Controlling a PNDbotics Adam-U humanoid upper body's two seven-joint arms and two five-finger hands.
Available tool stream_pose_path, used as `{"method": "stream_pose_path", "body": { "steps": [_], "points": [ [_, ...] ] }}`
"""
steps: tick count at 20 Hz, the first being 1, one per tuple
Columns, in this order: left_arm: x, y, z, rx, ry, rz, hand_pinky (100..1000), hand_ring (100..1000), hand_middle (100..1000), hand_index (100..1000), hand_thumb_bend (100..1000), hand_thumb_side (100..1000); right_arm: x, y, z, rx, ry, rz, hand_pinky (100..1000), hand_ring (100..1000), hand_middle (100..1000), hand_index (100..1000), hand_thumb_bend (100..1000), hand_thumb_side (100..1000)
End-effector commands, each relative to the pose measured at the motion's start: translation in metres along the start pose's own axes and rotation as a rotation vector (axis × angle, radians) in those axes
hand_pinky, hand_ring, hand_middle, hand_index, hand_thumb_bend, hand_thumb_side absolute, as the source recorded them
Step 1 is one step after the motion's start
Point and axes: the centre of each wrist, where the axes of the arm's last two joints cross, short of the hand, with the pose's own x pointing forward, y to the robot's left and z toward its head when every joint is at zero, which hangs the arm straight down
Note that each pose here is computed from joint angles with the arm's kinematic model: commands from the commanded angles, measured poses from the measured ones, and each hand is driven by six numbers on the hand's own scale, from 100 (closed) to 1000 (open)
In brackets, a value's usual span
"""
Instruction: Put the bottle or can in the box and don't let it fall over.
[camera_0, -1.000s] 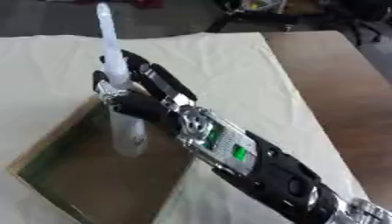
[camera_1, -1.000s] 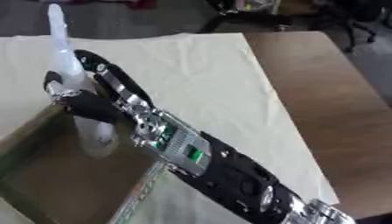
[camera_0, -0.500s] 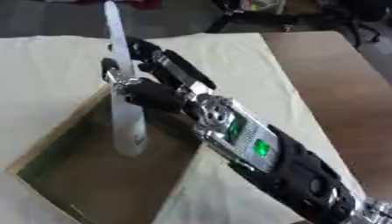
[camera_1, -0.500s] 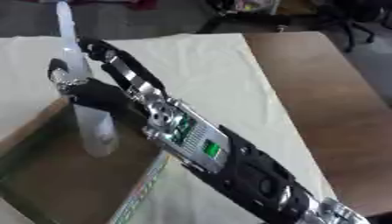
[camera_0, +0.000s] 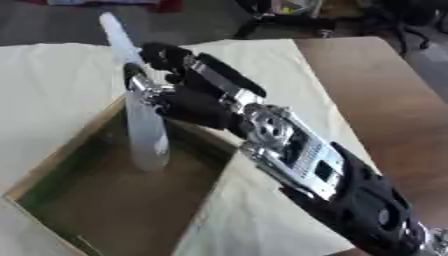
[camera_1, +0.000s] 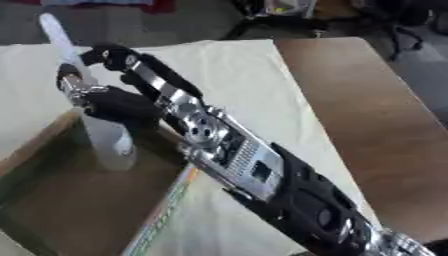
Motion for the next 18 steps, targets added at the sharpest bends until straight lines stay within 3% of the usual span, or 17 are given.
{"method": "stream_pose_path", "body": {
  "steps": [1,18],
  "points": [
    [0.011,0.004,-0.007,-0.009,-0.038,-0.022,1000,1000,1000,675,100,645,0.006,-0.008,0.004,0.017,-0.028,0.038,1000,1000,1000,942,100,652],
    [0.011,0.007,-0.005,-0.013,-0.036,-0.035,1000,1000,1000,675,100,642,-0.012,-0.02,0.015,0.027,-0.006,0.074,1000,1000,1000,943,100,579]
  ]
}}
